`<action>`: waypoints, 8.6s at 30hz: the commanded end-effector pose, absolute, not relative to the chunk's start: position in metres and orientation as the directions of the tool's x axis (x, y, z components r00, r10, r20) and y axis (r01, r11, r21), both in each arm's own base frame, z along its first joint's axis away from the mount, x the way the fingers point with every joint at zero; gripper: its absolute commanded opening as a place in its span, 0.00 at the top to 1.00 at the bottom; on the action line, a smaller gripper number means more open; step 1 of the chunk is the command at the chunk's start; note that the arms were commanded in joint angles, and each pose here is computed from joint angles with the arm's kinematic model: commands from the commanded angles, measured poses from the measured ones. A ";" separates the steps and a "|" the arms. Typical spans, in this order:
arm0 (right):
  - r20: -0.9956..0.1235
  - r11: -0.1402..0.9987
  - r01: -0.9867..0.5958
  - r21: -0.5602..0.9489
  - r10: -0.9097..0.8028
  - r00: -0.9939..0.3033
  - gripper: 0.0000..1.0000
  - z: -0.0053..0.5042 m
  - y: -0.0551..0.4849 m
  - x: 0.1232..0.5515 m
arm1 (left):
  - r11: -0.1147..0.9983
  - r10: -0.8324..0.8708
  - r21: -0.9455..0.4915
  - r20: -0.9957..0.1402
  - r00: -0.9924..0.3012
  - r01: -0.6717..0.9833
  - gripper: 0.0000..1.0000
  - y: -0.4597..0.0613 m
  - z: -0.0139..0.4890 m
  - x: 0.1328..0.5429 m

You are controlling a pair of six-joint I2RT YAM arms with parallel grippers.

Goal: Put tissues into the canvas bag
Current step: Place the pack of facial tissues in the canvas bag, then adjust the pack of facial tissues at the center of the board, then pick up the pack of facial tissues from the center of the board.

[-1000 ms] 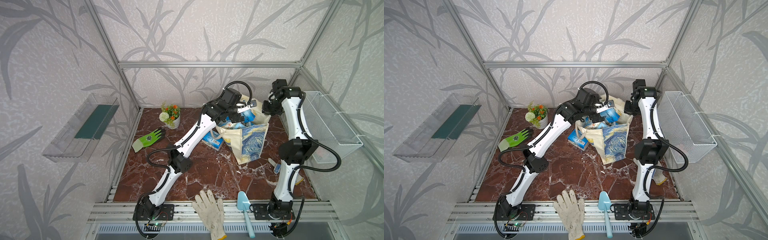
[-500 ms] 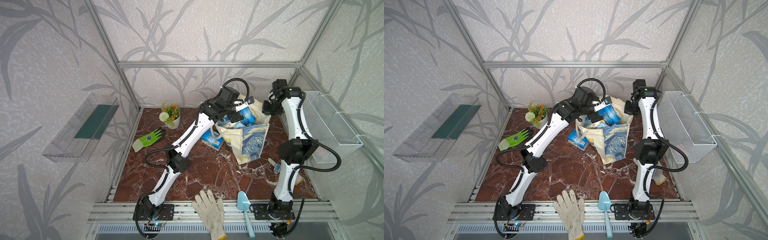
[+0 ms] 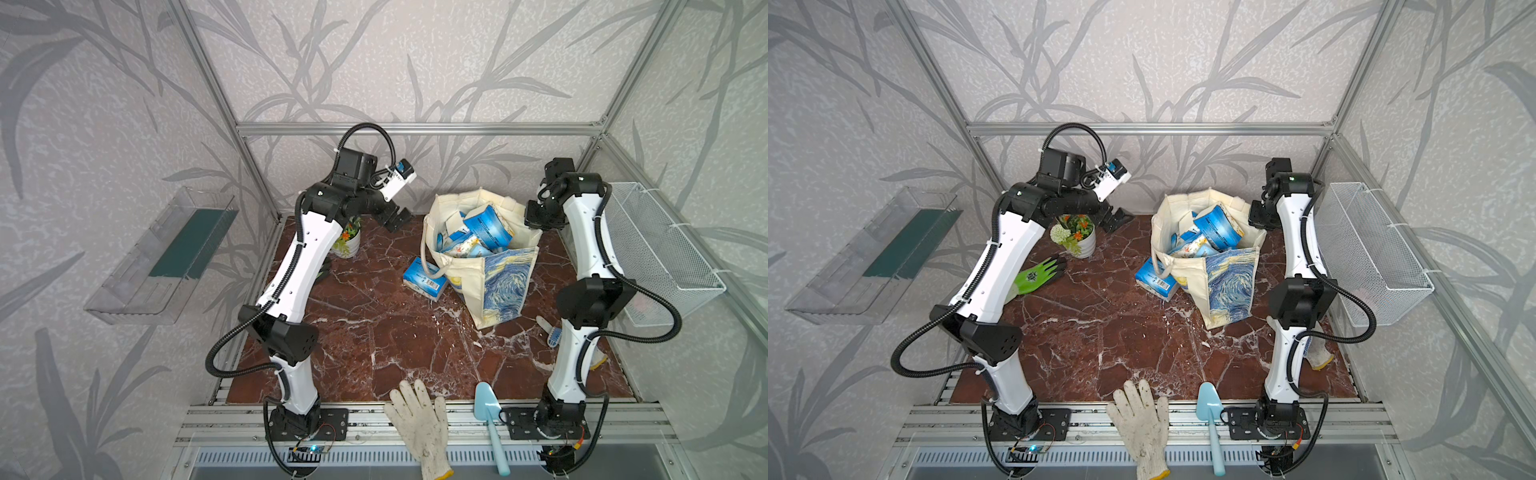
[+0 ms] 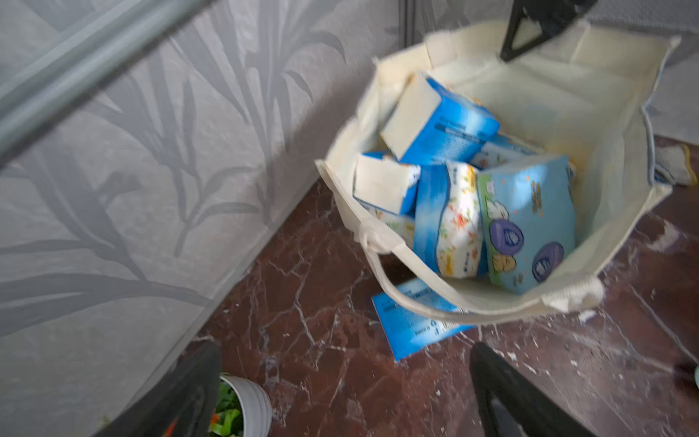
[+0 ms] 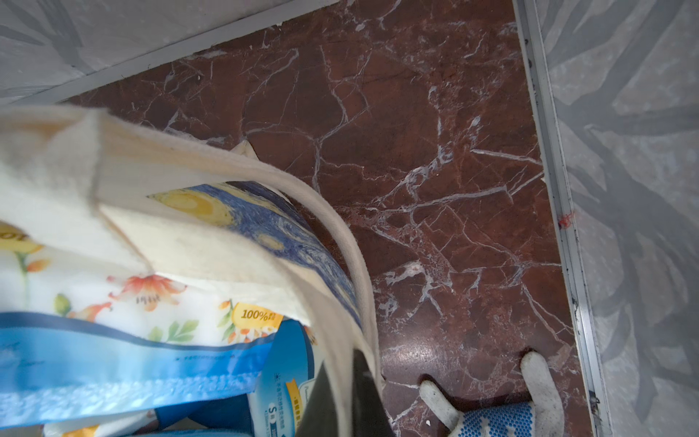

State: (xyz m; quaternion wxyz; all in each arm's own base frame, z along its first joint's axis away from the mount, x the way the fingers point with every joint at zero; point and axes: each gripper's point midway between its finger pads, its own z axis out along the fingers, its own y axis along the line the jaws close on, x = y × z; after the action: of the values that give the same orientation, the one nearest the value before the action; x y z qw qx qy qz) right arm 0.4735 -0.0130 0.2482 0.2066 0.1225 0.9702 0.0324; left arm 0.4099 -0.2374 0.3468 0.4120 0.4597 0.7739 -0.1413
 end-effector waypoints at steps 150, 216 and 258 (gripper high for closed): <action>-0.414 0.969 0.213 0.126 0.247 -0.876 0.88 0.260 -0.014 0.475 | 0.322 0.854 -0.048 -0.416 -0.312 0.946 0.38 -0.288 0.102 0.348; -0.406 0.966 0.221 0.137 0.259 -0.877 0.91 0.258 -0.015 0.475 | 0.419 0.748 -0.172 -0.492 -0.446 0.892 0.35 -0.221 0.216 0.292; -0.411 0.963 0.224 0.146 0.265 -0.872 0.91 0.258 -0.018 0.478 | 0.336 0.851 -0.222 -0.345 -0.396 0.915 0.36 -0.157 0.230 0.201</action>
State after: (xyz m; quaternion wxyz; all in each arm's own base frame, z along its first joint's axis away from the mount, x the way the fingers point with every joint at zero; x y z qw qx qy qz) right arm 0.4747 -0.0163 0.2558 0.2135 0.1237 0.9681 0.0436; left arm 0.2260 -0.1642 0.2253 0.1022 0.5251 0.8264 -0.1757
